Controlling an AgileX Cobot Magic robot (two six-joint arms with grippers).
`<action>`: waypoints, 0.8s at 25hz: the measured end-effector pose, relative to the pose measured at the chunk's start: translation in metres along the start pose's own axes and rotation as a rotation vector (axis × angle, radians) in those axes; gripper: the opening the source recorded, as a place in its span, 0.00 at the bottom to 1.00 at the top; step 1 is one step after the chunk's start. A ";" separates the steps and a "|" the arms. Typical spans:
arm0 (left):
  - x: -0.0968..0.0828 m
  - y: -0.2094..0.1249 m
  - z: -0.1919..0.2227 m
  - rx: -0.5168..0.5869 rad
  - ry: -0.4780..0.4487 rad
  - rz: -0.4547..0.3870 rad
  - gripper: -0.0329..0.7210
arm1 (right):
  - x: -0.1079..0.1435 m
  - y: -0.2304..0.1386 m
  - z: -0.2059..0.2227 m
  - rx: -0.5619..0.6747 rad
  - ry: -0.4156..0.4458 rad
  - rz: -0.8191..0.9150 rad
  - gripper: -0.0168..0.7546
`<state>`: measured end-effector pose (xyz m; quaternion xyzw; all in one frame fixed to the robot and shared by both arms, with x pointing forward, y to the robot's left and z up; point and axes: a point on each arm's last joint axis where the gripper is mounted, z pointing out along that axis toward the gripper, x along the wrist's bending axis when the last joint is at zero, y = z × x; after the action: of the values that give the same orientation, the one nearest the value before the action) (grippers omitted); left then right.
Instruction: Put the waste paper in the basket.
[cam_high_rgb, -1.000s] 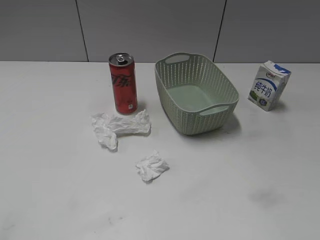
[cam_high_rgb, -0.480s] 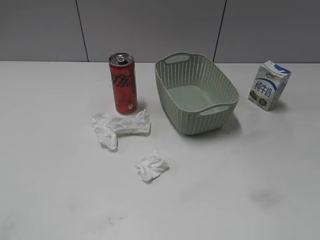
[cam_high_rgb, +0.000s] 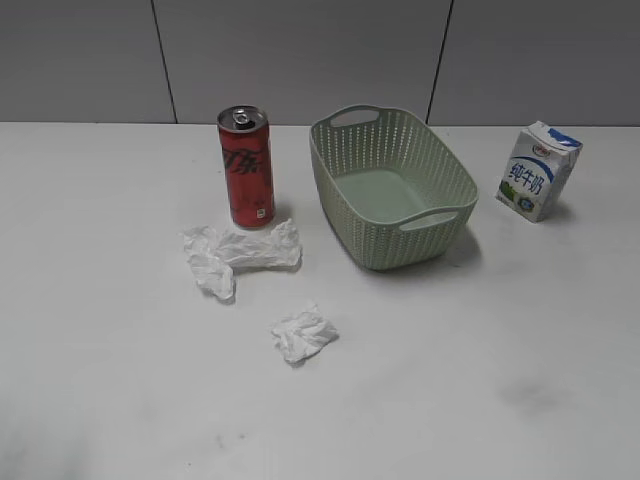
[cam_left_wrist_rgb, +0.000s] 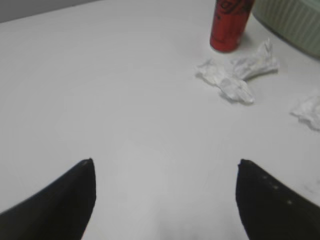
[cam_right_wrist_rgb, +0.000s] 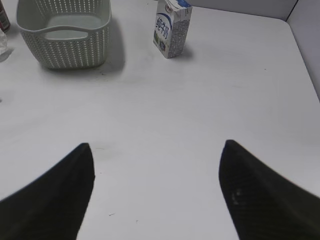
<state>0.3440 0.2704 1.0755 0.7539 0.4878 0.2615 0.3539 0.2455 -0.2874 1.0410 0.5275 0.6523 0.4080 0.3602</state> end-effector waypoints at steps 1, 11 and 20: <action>-0.001 0.003 0.009 0.039 -0.028 0.030 0.91 | 0.000 0.000 0.000 0.000 0.000 0.000 0.78; -0.049 0.048 0.092 0.297 -0.273 0.315 0.88 | 0.000 0.000 0.000 0.000 0.000 0.000 0.78; -0.144 0.074 0.182 0.445 -0.445 0.502 0.85 | 0.000 0.000 0.000 0.000 0.000 0.000 0.78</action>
<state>0.4635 0.0673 1.0150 0.9461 0.2449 0.0582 0.2040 0.2455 -0.2874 1.0410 0.5275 0.6523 0.4080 0.3602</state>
